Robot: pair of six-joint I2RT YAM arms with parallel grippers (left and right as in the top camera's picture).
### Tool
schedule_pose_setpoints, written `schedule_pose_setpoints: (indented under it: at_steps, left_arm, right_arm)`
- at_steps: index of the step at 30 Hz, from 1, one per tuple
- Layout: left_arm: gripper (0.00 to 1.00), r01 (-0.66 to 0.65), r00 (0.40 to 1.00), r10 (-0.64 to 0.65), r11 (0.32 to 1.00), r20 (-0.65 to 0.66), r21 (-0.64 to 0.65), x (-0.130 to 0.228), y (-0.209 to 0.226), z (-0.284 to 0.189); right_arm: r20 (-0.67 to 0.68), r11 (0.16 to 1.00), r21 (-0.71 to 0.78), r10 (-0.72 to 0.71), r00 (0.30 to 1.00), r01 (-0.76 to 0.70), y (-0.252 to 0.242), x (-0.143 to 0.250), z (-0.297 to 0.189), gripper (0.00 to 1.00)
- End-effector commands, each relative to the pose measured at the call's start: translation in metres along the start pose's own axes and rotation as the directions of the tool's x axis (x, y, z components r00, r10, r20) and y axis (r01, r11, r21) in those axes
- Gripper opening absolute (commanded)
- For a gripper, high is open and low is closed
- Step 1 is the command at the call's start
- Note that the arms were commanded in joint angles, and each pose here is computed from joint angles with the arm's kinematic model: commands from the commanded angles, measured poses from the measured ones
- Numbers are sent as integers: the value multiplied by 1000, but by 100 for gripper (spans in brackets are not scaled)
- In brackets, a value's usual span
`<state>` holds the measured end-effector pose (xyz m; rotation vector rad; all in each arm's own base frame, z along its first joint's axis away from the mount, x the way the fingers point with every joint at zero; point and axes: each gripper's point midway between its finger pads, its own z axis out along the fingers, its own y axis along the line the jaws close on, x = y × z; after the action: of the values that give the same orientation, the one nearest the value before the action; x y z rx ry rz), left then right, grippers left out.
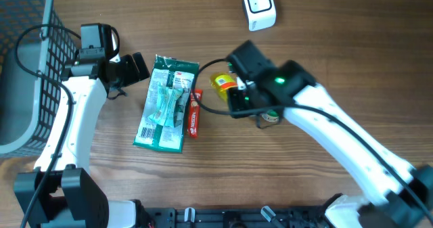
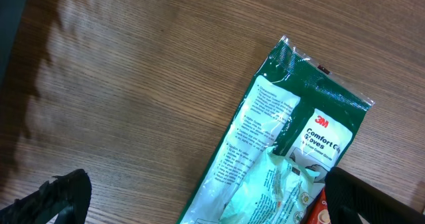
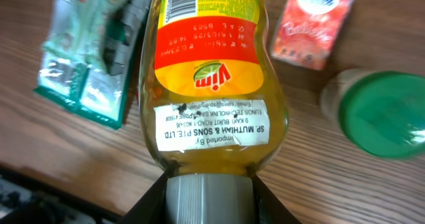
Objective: Scan the item barcode
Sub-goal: 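Lift the oil bottle with the right gripper and turn it upright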
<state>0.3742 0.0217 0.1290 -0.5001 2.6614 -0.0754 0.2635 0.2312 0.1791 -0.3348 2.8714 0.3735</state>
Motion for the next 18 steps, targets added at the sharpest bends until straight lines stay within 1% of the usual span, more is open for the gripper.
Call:
schedule_pose_setpoints:
  at_steps: [1, 3, 5, 9, 11, 14, 15, 18]
  left_arm:
    - [100, 8, 1000, -8, 1000, 8, 10, -3, -1, -3]
    - [100, 8, 1000, -8, 1000, 8, 10, -3, -1, -3]
    - [100, 8, 1000, -8, 1000, 8, 10, -3, -1, -3]
    - [100, 7, 1000, -7, 1000, 8, 10, -3, -1, -3]
    - [100, 8, 1000, -8, 1000, 8, 10, -3, -1, -3]
    - [100, 8, 1000, -8, 1000, 8, 10, -3, -1, -3]
    - [100, 8, 1000, -8, 1000, 8, 10, -3, -1, -3]
    - [100, 8, 1000, -8, 1000, 8, 10, -3, -1, -3]
  right_arm:
    - [47, 999, -9, -44, 998, 45, -1, 3, -31, 25]
    - [-24, 998, 21, -62, 998, 62, -9, 20, -30, 25]
    - [-138, 997, 41, -62, 988, 68, -17, 47, -32, 26]
    - [-309, 999, -5, -35, 950, 36, -12, 78, -29, 26]
    - [-437, 999, 38, -2, 899, 20, -17, 94, -17, 27]
    - [-584, 993, 117, 51, 810, 22, -26, 108, 10, 26]
    - [-609, 991, 132, 63, 791, 23, -28, 110, 18, 27]
    - [-661, 986, 166, 91, 745, 27, -32, 114, 35, 34]
